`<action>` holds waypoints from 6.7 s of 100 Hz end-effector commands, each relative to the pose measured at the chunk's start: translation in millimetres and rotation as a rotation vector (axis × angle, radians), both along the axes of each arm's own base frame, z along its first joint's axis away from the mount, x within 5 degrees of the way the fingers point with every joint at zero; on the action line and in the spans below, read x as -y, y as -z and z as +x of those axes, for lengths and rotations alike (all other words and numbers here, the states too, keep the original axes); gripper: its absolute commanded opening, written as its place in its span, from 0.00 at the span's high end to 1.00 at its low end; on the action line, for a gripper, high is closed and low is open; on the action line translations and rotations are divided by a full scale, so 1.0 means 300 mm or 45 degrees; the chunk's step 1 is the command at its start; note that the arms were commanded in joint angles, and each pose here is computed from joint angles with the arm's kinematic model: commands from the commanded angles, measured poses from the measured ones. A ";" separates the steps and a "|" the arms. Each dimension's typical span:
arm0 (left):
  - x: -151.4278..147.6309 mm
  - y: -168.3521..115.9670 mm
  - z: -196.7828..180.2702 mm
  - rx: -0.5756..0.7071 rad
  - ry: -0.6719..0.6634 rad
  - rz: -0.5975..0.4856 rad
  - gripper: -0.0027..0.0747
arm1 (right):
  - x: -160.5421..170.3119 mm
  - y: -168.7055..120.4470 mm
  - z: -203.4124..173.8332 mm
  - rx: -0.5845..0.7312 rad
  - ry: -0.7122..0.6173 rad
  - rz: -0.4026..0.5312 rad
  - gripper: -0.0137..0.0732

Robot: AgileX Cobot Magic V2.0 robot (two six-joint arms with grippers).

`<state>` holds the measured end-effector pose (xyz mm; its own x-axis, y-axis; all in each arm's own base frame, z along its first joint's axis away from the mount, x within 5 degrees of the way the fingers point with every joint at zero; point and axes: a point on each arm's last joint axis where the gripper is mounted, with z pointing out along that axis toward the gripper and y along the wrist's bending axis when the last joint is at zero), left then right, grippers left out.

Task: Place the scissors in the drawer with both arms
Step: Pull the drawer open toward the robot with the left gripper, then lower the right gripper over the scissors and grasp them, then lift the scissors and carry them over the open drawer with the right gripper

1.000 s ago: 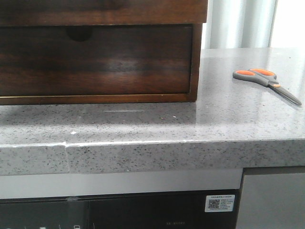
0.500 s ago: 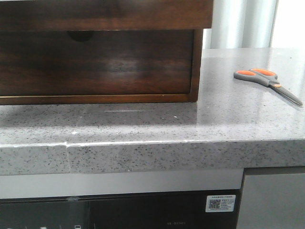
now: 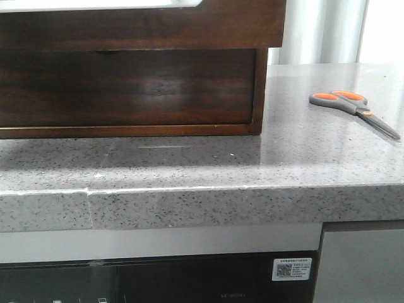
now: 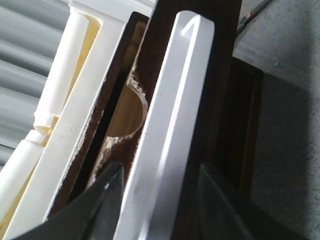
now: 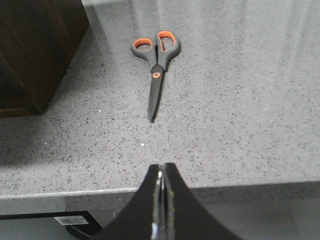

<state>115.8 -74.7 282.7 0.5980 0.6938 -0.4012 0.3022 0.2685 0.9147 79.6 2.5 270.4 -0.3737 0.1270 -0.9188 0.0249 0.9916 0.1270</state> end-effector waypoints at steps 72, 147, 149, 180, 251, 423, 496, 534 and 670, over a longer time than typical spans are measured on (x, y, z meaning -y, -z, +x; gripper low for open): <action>-0.025 -0.147 -0.104 0.054 0.095 -0.626 0.59 | 0.001 -0.142 0.146 -0.090 -0.037 -0.026 0.86; -0.074 -0.193 -0.144 0.053 0.054 -0.935 0.61 | -0.054 -0.242 0.810 -0.704 -0.213 -0.079 0.32; -0.074 -0.193 -0.144 0.053 0.054 -0.935 0.61 | -0.053 -0.237 0.824 -0.714 -0.213 -0.084 0.32; -0.074 -0.193 -0.144 0.053 0.054 -0.935 0.61 | -0.041 -0.166 0.975 -0.892 -0.211 -0.160 0.33; -0.074 -0.193 -0.144 0.053 0.054 -0.935 0.61 | -0.030 -0.088 1.128 -1.142 -0.215 -0.209 0.38; -0.074 -0.192 -0.144 0.052 0.052 -0.934 0.61 | -0.029 -0.465 0.986 -0.646 -0.181 -0.239 0.99; -0.074 -0.192 -0.144 0.052 0.052 -0.934 0.61 | -0.460 -0.954 0.563 0.303 -1.268 -0.610 0.99; -0.074 -0.192 -0.144 0.052 0.052 -0.934 0.61 | -0.656 -0.804 0.651 0.215 -1.565 -0.739 0.99; -0.074 -0.192 -0.144 0.052 0.052 -0.934 0.61 | -0.761 -0.583 0.768 -0.059 -1.787 -0.701 0.99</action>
